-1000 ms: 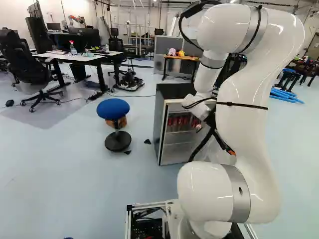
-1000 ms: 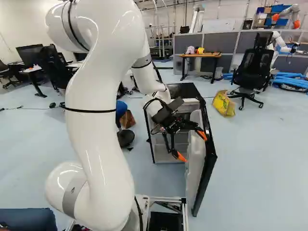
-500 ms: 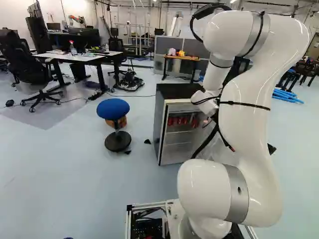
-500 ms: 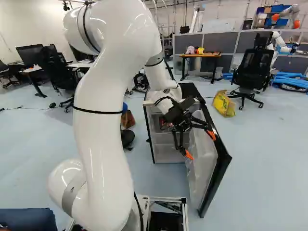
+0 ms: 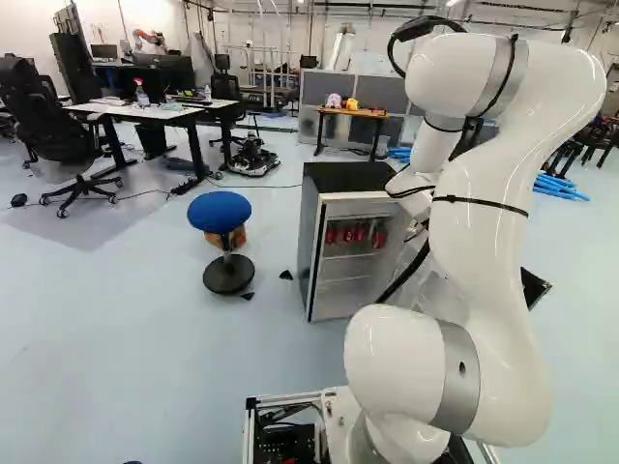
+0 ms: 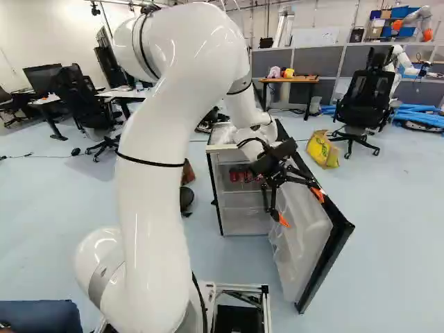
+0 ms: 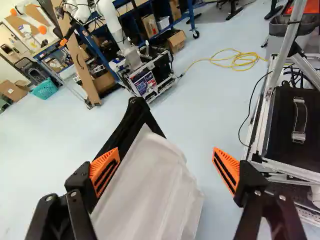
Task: Grab a drink from the fridge
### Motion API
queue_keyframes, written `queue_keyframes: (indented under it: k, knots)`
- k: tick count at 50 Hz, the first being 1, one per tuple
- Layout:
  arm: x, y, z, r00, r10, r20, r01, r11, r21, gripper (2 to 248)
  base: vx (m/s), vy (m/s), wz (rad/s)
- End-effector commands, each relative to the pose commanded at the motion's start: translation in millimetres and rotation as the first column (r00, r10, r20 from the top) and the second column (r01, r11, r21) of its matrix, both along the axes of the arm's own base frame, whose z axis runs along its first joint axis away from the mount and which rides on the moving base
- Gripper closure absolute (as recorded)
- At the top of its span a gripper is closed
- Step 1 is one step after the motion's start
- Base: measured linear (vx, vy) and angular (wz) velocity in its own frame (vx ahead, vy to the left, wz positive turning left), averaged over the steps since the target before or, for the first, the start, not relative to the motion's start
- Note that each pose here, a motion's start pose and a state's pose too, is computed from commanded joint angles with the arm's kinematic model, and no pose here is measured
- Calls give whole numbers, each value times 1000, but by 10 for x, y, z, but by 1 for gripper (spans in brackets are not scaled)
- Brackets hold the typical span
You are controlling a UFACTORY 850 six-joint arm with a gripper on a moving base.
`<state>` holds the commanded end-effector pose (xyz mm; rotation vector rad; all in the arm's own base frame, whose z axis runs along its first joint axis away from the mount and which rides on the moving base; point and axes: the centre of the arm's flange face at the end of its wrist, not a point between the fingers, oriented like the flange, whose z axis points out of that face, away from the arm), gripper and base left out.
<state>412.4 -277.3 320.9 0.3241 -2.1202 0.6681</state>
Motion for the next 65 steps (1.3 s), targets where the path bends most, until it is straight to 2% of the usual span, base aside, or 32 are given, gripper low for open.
queue_keyframes:
  k: [21,32,40,46,53,59,65]
  knots:
    - [-7,-24,-11,1000,13,11,-14,1000,4,3,0,0,0]
    - [-121,71,-30,997,72,-17,-72,997,4,3,0,0,0]
    - [-226,153,-43,989,137,-46,-137,991,2,3,0,0,0]
    - [-304,212,-46,978,197,-72,-197,980,-2,3,0,0,0]
    - [-391,279,-44,957,271,-105,-273,962,-7,3,0,0,0]
    - [-464,338,-41,933,335,-131,-339,941,-9,3,0,0,0]
    - [-537,404,-36,903,399,-157,-406,914,-9,3,0,0,0]
